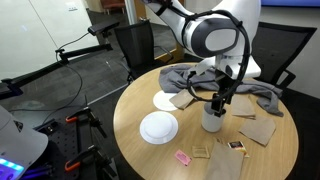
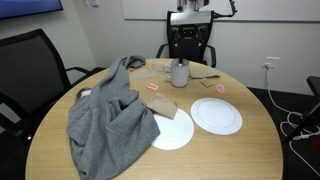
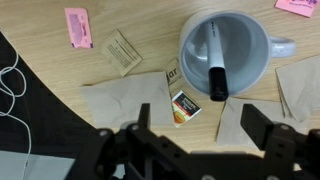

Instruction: Put the marker in the mug on the table

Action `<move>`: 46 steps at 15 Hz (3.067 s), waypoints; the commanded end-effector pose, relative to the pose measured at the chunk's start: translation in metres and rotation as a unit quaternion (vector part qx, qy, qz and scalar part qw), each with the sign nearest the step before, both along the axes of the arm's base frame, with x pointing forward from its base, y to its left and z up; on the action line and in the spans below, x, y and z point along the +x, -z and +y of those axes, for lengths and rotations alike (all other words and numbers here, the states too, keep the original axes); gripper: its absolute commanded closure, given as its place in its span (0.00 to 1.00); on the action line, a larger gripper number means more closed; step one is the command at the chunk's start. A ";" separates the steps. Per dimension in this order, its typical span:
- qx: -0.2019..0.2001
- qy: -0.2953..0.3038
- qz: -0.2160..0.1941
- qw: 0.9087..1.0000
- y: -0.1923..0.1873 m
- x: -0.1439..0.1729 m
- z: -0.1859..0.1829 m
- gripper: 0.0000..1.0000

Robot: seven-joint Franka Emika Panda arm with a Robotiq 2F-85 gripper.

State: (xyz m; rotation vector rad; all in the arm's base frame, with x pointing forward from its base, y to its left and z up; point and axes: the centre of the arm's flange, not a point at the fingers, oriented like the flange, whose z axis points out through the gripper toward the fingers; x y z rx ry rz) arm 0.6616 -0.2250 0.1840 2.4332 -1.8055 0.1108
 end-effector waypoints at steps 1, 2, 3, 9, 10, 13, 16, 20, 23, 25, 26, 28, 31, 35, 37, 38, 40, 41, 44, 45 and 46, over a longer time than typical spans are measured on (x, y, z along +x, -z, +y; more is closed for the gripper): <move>0.005 -0.004 -0.016 1.000 0.007 0.003 -0.001 0.16; 0.005 -0.005 -0.017 1.000 0.010 0.004 -0.001 0.15; 0.005 -0.005 -0.019 1.000 0.013 0.004 0.000 0.17; 0.001 -0.012 -0.028 1.000 0.028 0.007 0.005 0.16; 0.001 -0.013 -0.030 0.999 0.029 0.008 0.007 0.17; 0.000 -0.015 -0.036 0.999 0.030 0.011 0.010 0.18; 0.000 -0.017 -0.042 0.999 0.028 0.013 0.012 0.44; -0.002 -0.019 -0.045 0.999 0.026 0.016 0.013 0.75; -0.003 -0.020 -0.045 0.999 0.026 0.018 0.014 0.98; -0.003 -0.024 -0.045 0.999 0.024 0.018 0.017 0.95; -0.003 -0.027 -0.046 0.999 0.020 0.015 0.020 0.95; -0.006 -0.041 -0.050 0.998 0.006 0.008 0.028 0.95; -0.020 -0.075 -0.055 0.996 -0.027 -0.003 0.042 0.95; -0.048 -0.120 -0.052 0.990 -0.076 -0.023 0.052 0.95; -0.067 -0.144 -0.053 0.986 -0.105 -0.036 0.055 0.95; -0.075 -0.155 -0.056 0.983 -0.121 -0.043 0.055 0.95; -0.099 -0.178 -0.060 0.977 -0.150 -0.055 0.055 0.95; -0.111 -0.197 -0.059 0.972 -0.164 -0.061 0.055 0.95; -0.127 -0.282 -0.052 0.950 -0.199 -0.077 0.056 0.95; -0.124 -0.309 -0.051 0.942 -0.207 -0.082 0.058 0.95; -0.123 -0.335 -0.050 0.933 -0.213 -0.086 0.060 0.95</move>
